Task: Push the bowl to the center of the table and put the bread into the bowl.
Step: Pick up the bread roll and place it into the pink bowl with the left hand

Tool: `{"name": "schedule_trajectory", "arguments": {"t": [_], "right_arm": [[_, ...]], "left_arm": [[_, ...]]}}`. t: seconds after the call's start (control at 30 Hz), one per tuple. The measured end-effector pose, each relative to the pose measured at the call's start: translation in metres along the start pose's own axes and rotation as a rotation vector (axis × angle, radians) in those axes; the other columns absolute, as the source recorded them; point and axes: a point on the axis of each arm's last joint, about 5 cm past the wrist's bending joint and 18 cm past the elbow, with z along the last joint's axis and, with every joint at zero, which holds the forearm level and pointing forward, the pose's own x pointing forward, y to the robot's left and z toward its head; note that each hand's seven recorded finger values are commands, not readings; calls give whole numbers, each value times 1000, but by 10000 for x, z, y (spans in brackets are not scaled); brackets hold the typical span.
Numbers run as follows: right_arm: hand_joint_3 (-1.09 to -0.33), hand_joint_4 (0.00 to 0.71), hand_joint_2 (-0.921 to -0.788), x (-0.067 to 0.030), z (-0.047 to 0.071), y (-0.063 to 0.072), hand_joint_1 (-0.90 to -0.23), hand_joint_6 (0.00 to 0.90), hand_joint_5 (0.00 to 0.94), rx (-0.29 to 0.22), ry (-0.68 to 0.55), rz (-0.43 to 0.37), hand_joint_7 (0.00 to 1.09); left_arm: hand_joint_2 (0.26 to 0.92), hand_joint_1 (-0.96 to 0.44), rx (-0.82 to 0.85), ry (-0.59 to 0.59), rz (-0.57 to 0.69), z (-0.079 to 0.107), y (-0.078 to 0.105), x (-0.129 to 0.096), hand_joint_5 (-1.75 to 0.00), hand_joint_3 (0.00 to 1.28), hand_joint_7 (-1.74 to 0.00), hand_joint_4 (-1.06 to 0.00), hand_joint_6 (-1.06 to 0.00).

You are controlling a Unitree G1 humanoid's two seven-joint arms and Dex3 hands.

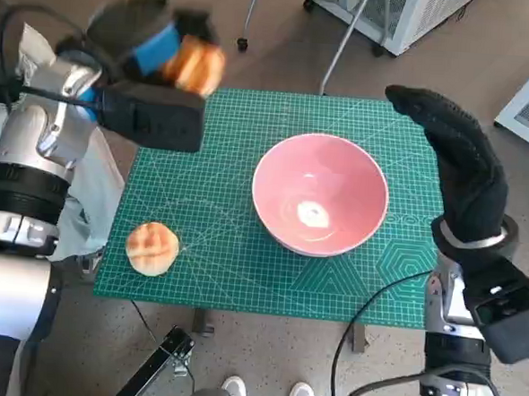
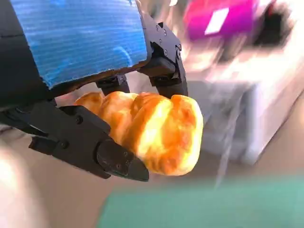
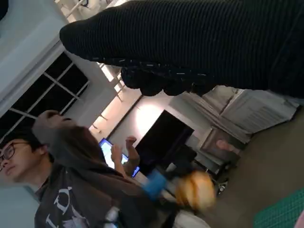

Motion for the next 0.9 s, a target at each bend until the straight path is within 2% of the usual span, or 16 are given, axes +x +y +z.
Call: {"name": "schedule_trajectory", "arguments": {"t": [0.1, 0.2, 0.33, 0.6, 0.9], "right_arm": [[-752, 185, -921, -7, -16, -2, -665, -1, 74, 8, 8, 2, 650], [-751, 185, -921, -9, -28, 1, -666, -1, 76, 17, 11, 6, 651], [-751, 185, -921, -2, -29, -3, -662, -1, 77, 27, 4, 6, 652], [-753, 182, -921, -4, -25, -15, -657, -1, 81, 27, 1, 14, 653], [-759, 176, -921, -1, -11, -27, -665, -1, 86, 23, -7, 16, 646]], "left_arm": [[920, 1, -29, -129, 32, 199, -21, 34, -1239, 113, -1196, -656, -562], [920, 1, -51, -242, 10, 397, -93, 82, -1269, 123, -1191, -639, -557], [920, 1, -73, -331, -43, 590, -230, 141, -1294, 129, -1188, -617, -565], [920, 0, -22, -388, -169, 854, -537, 233, -1280, 154, -1274, -581, -539], [920, 0, 17, -369, -323, 959, -882, 269, -1244, 167, -1344, -554, -537]]}}
